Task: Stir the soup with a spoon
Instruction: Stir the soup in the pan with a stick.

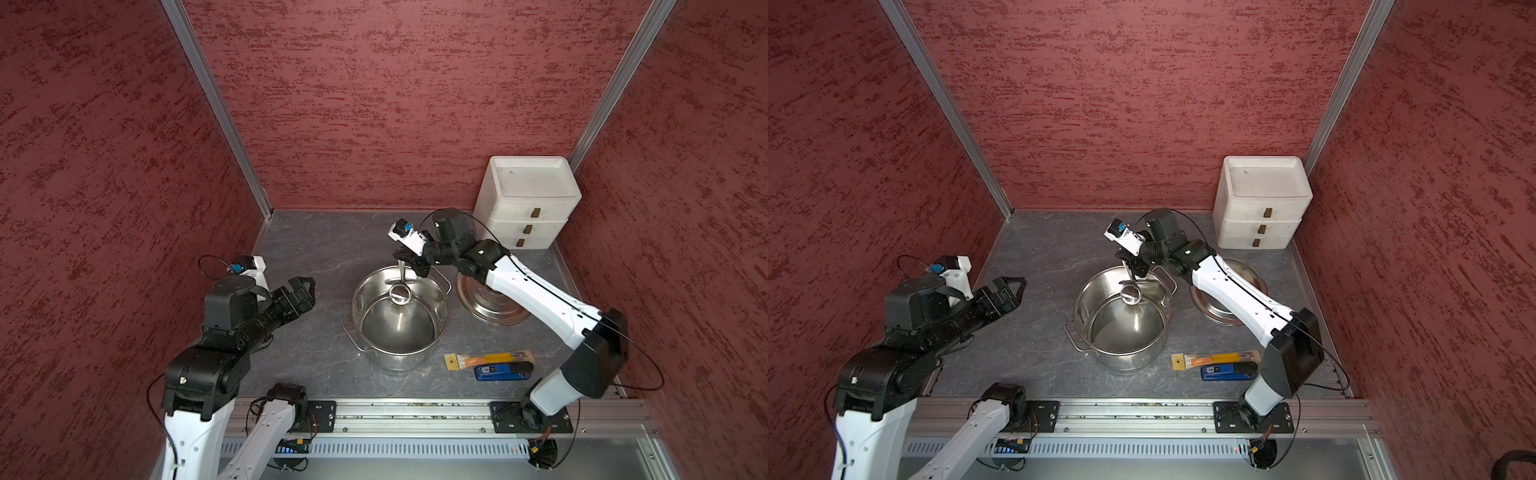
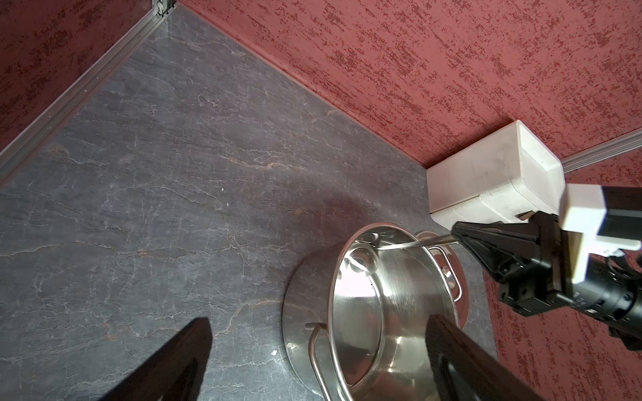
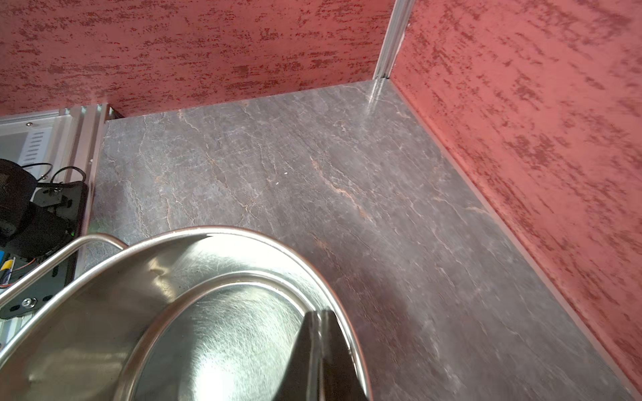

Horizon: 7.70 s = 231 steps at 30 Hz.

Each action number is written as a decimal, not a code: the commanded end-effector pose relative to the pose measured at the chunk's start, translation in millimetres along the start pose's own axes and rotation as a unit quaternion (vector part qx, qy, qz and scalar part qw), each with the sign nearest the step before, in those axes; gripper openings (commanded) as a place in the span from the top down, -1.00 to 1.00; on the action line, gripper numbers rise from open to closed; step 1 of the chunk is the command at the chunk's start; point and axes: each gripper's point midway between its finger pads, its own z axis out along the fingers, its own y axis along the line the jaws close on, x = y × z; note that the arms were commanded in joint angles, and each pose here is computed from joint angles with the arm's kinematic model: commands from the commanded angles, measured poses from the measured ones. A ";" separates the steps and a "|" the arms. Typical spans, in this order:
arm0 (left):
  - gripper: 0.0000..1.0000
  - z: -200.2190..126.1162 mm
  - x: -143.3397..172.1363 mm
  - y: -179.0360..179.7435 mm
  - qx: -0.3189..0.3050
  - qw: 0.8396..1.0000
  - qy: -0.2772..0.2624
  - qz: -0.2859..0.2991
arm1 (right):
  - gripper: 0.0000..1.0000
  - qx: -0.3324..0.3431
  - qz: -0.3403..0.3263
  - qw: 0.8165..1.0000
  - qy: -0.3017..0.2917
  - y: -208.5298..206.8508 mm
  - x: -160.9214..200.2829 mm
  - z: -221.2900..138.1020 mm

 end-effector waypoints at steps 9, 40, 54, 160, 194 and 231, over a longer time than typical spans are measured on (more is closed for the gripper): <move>-1.00 9.0 -5.8 -7.1 0.012 1.000 -0.001 0.008 | 1.00 0.030 0.011 0.999 0.012 31.0 37.1 -85.5; -1.00 2.3 3.3 3.6 0.003 1.000 -0.008 -0.005 | 1.00 -0.163 -0.018 0.986 -0.020 166.3 -42.2 -18.6; -1.00 -12.1 -2.3 2.6 0.000 1.000 -0.021 -0.005 | 1.00 -0.051 -0.082 0.995 -0.010 94.3 -61.7 65.5; -1.00 10.2 -5.2 0.0 -0.001 1.000 -0.010 0.019 | 1.00 -0.122 0.050 0.991 -0.016 150.1 -4.4 -63.1; -1.00 -2.7 -6.3 2.0 -0.007 1.000 -0.017 0.018 | 1.00 0.016 0.006 1.000 0.004 7.8 5.7 -15.9; -1.00 0.3 -0.5 7.8 -0.012 1.000 -0.016 0.018 | 1.00 -0.130 -0.085 0.988 -0.019 152.6 -47.6 28.3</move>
